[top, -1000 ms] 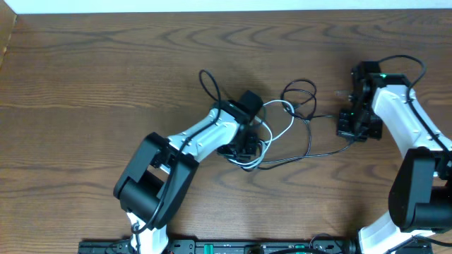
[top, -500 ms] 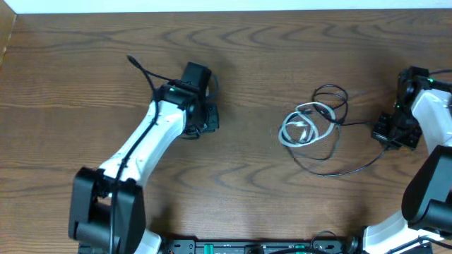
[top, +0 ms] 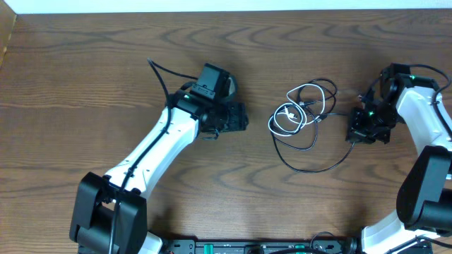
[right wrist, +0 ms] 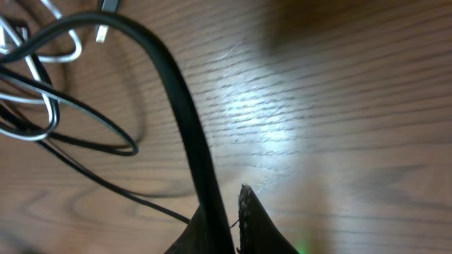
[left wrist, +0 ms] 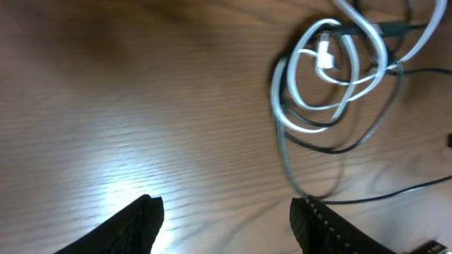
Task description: Untangle cables
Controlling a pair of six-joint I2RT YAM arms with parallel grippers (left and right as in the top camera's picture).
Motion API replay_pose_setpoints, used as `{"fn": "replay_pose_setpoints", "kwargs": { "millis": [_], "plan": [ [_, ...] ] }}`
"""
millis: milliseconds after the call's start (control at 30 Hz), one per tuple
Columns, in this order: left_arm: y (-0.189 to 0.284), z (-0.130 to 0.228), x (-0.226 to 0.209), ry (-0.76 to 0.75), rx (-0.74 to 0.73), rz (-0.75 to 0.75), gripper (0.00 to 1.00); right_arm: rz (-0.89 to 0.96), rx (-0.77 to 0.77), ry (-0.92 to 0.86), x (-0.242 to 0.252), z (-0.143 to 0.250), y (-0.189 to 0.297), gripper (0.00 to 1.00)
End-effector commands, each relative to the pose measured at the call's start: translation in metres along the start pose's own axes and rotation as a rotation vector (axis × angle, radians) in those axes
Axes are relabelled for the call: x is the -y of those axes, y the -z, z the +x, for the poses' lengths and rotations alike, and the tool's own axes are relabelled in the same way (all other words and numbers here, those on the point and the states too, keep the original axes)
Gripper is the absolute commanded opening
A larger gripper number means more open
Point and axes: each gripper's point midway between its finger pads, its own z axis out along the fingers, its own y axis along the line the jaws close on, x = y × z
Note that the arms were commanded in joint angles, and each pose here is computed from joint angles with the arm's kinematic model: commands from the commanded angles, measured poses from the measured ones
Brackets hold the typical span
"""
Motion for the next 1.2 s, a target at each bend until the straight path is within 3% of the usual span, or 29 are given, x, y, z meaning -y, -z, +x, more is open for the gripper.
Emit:
{"fn": "replay_pose_setpoints", "kwargs": {
  "millis": [0, 133, 567, 867, 933, 1067, 1100, 1167],
  "plan": [
    [-0.011, 0.003, 0.023, -0.026, 0.008, 0.049, 0.63, -0.019, -0.026, 0.051, -0.014, 0.006, -0.003, 0.07],
    [-0.034, 0.007, 0.024, -0.027, -0.009, 0.018, 0.63, -0.005, -0.065, 0.097, -0.027, 0.019, -0.007, 0.08],
    [-0.097, -0.008, 0.027, 0.246, 0.016, 0.052, 0.63, 0.008, -0.092, 0.133, -0.041, 0.029, -0.011, 0.08],
    [-0.135, 0.012, 0.038, 0.308, -0.034, 0.057, 0.61, 0.008, -0.092, 0.134, -0.041, 0.029, -0.011, 0.08],
    [-0.137, 0.017, 0.043, 0.294, -0.04, 0.06, 0.54, 0.008, -0.092, 0.133, -0.041, 0.029, -0.011, 0.08],
    [-0.138, 0.018, 0.046, 0.283, -0.039, 0.065, 0.13, 0.008, -0.092, 0.133, -0.041, 0.029, -0.011, 0.08],
    [-0.137, 0.017, 0.046, 0.271, -0.038, 0.066, 0.08, 0.008, -0.093, 0.133, -0.041, 0.029, -0.011, 0.08],
    [-0.136, 0.017, 0.046, 0.223, -0.036, 0.067, 0.08, 0.008, -0.093, 0.133, -0.041, 0.029, -0.011, 0.08]
  ]
}}
